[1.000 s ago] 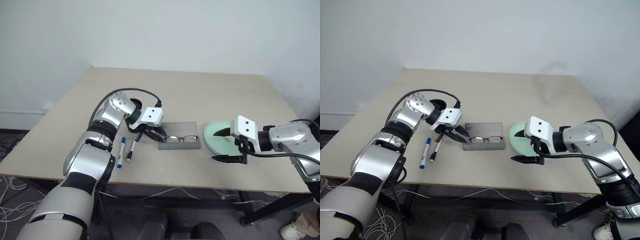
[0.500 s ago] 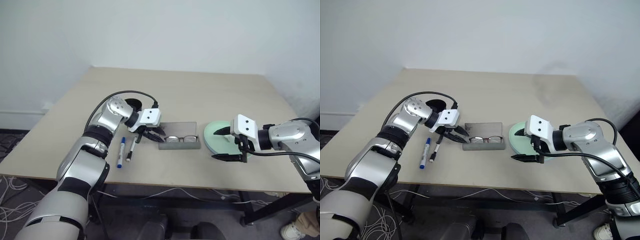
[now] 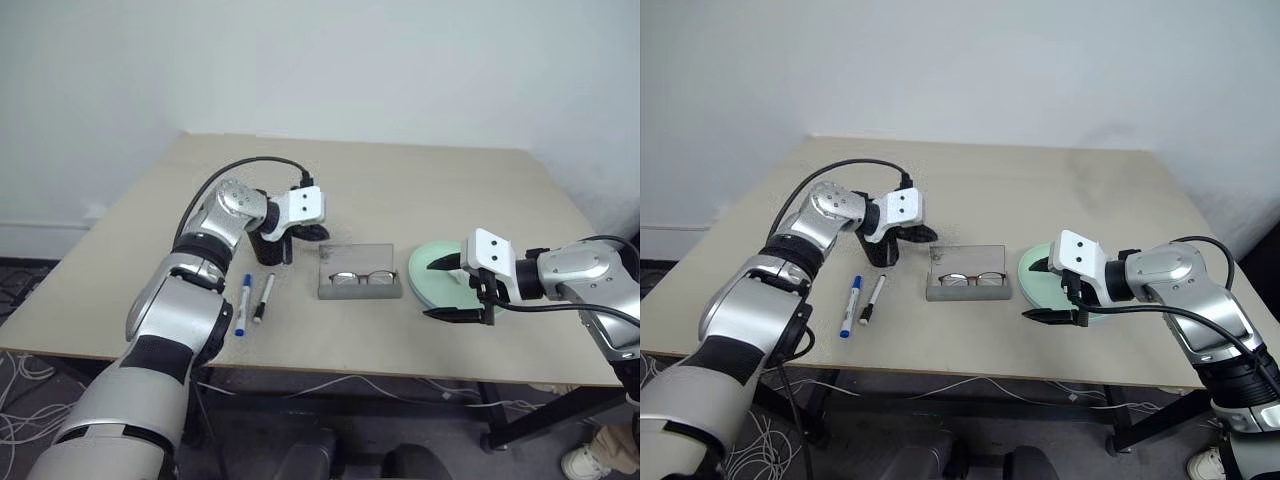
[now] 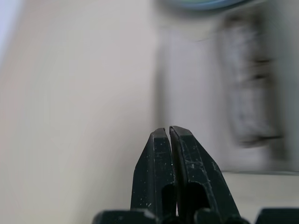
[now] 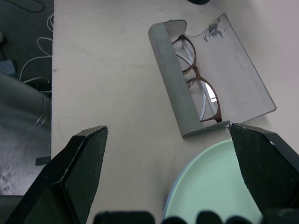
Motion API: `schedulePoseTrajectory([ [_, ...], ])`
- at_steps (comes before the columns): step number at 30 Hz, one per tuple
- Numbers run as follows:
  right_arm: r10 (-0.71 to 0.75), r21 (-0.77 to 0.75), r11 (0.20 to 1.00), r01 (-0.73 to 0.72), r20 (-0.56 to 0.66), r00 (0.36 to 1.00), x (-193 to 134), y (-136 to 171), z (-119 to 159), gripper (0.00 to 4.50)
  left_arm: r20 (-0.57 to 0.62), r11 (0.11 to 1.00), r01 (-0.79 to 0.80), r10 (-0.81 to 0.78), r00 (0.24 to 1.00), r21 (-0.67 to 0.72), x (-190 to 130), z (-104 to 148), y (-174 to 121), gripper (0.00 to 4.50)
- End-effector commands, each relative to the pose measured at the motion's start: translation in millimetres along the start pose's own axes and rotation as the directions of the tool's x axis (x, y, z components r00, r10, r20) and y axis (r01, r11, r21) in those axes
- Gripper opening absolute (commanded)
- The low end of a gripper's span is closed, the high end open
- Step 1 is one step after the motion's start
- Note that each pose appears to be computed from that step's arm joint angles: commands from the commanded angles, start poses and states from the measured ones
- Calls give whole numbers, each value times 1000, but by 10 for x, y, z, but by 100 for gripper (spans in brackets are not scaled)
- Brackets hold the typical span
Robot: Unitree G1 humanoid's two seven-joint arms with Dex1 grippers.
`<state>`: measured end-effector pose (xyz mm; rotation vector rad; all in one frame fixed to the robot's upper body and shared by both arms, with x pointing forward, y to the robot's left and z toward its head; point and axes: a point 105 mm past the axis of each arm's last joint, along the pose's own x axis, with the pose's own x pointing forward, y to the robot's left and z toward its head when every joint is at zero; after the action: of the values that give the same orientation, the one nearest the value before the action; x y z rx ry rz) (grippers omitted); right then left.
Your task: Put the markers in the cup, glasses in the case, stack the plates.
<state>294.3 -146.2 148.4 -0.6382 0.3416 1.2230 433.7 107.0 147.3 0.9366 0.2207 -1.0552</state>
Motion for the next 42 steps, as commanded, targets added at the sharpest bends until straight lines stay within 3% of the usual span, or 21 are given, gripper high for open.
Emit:
schedulePoseTrajectory([
  [1,-25,-45,999,26,16,1000,-51,-57,128,450,-54,984,-180,181,982,14,28,30,224,1],
  [10,-27,-36,999,28,17,999,-69,-16,141,450,-127,970,-238,243,962,54,233,-152,65,1],
  [23,-28,-32,999,28,22,999,-57,-6,157,450,-102,980,-186,192,976,66,365,-125,-101,1],
  [42,-26,-42,999,27,21,999,-47,-30,147,450,-57,992,96,-92,994,86,185,-129,-298,1],
])
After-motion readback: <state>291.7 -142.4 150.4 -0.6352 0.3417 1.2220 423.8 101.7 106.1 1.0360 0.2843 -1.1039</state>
